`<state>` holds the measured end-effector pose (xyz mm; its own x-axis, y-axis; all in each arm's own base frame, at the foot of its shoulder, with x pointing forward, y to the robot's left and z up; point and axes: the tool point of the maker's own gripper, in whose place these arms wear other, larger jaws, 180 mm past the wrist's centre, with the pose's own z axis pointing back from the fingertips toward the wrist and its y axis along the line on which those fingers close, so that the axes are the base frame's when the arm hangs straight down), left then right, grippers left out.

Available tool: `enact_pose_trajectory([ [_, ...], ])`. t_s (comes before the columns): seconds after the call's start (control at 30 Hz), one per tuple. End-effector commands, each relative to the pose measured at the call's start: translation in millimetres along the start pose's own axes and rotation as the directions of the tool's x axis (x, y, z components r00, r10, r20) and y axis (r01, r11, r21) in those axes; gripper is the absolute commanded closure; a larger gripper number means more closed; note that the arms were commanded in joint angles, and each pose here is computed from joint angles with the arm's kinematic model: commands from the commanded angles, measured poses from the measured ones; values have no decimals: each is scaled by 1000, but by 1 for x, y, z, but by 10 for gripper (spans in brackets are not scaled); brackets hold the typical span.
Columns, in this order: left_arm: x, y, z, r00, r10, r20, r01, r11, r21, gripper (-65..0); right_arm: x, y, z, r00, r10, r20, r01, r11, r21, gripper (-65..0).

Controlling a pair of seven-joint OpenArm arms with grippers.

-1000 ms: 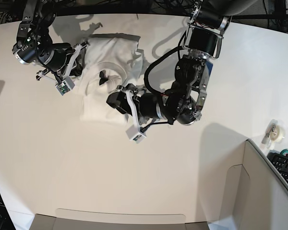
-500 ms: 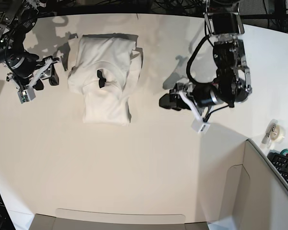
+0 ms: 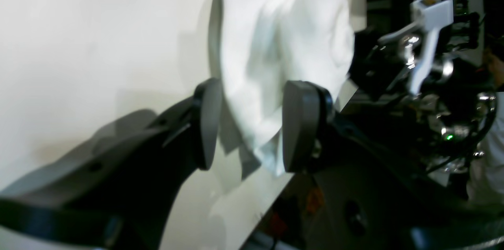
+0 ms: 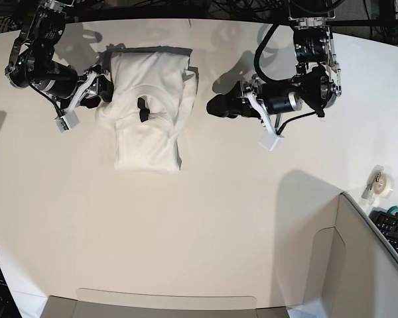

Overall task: Layout the t-shirt on the table in an organized manner, then fold the t-shirt properly
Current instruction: 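Grasp the folded shirt's collar edge with both grippers from either side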

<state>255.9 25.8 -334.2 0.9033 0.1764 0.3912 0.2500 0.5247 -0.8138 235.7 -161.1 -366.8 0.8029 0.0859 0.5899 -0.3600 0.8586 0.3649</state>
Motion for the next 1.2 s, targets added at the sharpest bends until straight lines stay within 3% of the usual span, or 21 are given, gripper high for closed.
enact_pose_trajectory([
  [0.0,7,-10,1,1000,-12,19,12,999,-32,-260,13,6,3,999,29,44,-30,999,23,-331],
  [0.47,-15,-40,-29,995,-55,-78,46,992,-115,-260,25,26,2,994,7,108,-21,992,128,-331],
  [1.17,-15,-38,-28,995,-56,-78,47,993,-110,-260,32,44,9,985,-37,169,-4,972,236,-334],
])
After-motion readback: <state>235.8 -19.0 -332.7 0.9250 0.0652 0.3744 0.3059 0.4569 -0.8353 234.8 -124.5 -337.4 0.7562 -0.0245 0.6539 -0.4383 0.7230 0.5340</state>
